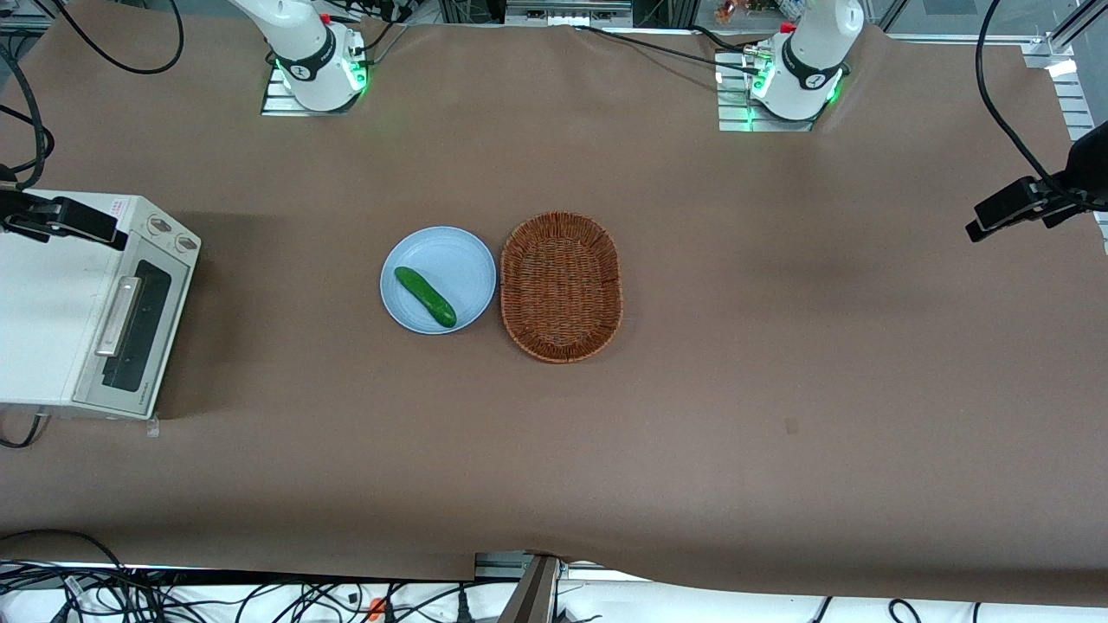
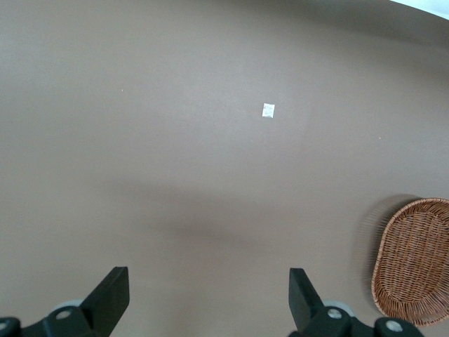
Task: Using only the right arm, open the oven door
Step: 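Move the right gripper toward the toaster oven's door handle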
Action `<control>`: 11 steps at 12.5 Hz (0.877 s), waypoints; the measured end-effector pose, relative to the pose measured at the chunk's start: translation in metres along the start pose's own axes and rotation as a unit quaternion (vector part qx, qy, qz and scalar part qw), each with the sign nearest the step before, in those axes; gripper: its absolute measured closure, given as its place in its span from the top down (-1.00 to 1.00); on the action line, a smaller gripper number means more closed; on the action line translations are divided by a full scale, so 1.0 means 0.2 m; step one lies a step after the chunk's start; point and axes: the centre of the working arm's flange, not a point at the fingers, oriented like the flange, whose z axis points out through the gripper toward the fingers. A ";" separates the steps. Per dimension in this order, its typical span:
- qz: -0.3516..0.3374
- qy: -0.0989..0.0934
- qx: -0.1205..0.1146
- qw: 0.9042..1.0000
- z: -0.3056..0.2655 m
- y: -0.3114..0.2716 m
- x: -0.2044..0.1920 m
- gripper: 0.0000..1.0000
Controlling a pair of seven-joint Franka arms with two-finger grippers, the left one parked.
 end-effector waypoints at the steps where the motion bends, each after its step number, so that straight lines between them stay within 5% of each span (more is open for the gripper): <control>1: 0.000 -0.001 0.000 1.000 0.00 0.00 0.00 1.00; 5: -0.008 -0.010 0.000 1.000 0.01 0.00 -0.01 1.00; 11: -0.013 -0.087 -0.005 0.996 0.19 -0.01 -0.03 1.00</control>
